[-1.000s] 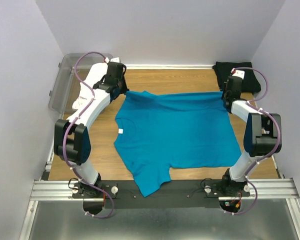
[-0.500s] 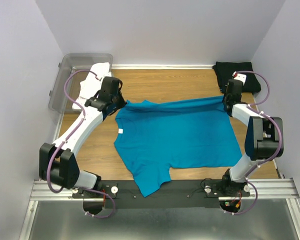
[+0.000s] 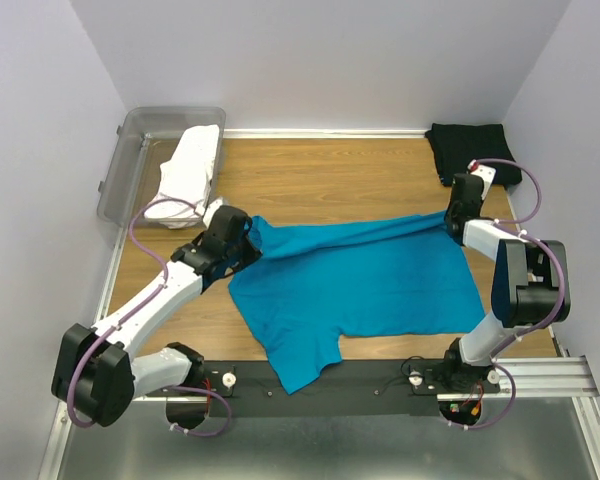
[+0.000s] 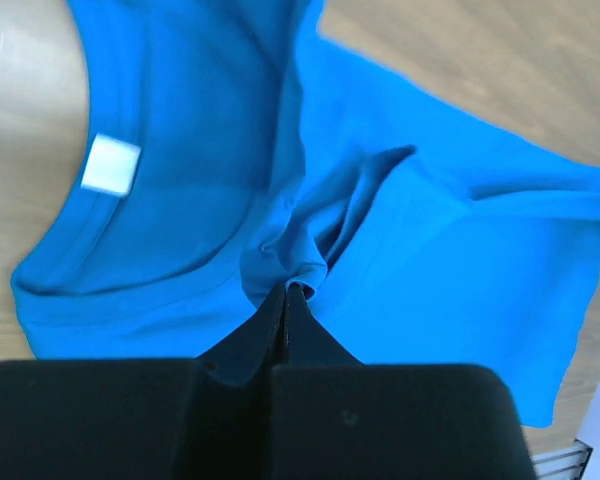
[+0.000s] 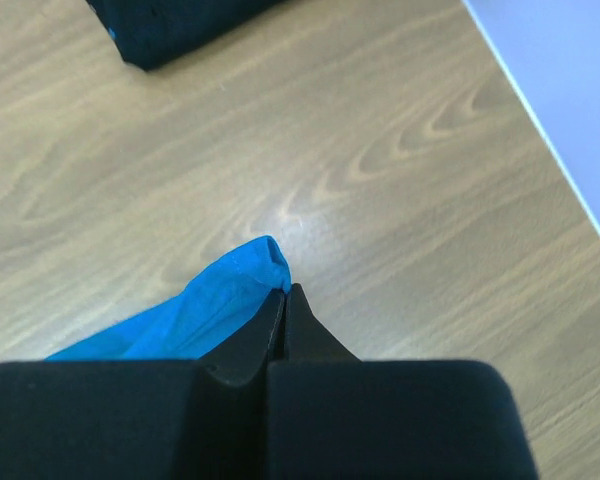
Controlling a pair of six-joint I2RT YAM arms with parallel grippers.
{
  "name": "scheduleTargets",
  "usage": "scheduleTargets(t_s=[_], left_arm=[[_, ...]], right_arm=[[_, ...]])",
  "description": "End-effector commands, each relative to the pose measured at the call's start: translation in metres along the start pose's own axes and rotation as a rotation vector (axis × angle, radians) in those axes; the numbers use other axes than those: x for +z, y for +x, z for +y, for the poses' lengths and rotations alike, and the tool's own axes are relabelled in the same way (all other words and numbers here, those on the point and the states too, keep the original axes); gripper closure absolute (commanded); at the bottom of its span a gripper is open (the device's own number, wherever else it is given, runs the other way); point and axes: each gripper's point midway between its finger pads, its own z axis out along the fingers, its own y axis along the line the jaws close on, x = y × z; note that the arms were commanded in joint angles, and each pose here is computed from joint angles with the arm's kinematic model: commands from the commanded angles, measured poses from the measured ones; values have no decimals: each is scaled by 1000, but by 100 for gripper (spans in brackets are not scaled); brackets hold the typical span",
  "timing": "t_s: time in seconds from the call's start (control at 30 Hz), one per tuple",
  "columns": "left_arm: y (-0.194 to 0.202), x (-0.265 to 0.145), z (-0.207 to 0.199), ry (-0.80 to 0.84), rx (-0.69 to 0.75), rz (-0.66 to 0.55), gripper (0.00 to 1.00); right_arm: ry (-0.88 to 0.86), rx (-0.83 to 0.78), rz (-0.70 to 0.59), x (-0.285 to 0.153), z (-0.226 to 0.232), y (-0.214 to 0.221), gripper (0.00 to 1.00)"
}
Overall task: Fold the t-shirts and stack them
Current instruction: Fold the tshirt
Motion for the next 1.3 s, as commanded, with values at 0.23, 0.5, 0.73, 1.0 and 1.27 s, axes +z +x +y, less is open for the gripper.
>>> scheduleTargets(t_s=[0.23,0.5,0.73,1.0,1.27], left_arm=[[50,12,31,3,-163,83,96],[44,-9,29,71,-192,30,44],[11,-7,25,86,-140,-83,25],[-25,40,31,-13,25,-79,28],[-21,76,39,-61,109,13,35]], right_arm=[[101,40,60,-1,-21,34,98],[-29,141,70,-28,-5,25,62],[-118,290,39,-68,0,2,37],[-167,356,50,-76,10,-11,34],[-117,411,145,-56,17,-4,25]])
